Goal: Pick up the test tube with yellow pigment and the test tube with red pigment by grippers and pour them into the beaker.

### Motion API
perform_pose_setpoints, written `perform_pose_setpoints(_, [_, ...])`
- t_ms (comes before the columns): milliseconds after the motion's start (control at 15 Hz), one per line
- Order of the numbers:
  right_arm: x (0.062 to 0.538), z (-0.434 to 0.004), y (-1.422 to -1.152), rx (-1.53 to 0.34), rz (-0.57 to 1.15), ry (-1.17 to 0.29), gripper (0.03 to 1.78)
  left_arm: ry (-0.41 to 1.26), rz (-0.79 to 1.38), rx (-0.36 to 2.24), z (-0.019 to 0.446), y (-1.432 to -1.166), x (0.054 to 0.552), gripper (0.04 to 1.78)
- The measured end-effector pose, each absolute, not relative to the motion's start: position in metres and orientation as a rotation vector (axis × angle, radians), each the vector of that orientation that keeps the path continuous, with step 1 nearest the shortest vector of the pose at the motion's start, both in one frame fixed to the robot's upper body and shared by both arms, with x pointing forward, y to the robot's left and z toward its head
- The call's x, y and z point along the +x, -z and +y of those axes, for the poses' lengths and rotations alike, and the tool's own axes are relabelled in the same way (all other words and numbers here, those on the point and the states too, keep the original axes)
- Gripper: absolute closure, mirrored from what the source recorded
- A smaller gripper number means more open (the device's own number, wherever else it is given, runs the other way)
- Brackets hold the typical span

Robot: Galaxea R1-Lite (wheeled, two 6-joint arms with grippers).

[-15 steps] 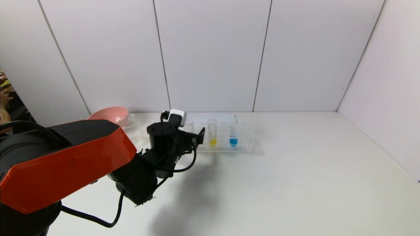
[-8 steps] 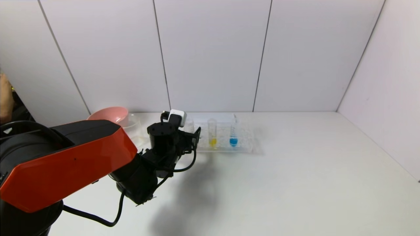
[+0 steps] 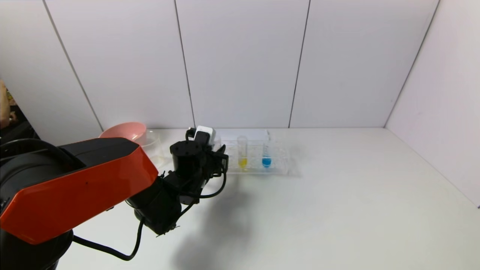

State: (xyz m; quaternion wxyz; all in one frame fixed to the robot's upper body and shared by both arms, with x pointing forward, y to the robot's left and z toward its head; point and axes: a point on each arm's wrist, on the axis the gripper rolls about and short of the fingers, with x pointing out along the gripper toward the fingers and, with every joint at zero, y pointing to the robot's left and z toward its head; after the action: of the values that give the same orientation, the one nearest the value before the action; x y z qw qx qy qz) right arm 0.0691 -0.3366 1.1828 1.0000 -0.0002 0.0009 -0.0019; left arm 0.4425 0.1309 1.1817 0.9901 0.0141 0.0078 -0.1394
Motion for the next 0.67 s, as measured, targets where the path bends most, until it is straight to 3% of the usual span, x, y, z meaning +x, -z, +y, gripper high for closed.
perform_pose_setpoints(667, [0.0691, -0.3366, -1.1828, 0.0, 0.002, 0.004, 0.11, 0.278, -0.008, 0.034, 0.1308, -1.1885, 0.4423, 1.36])
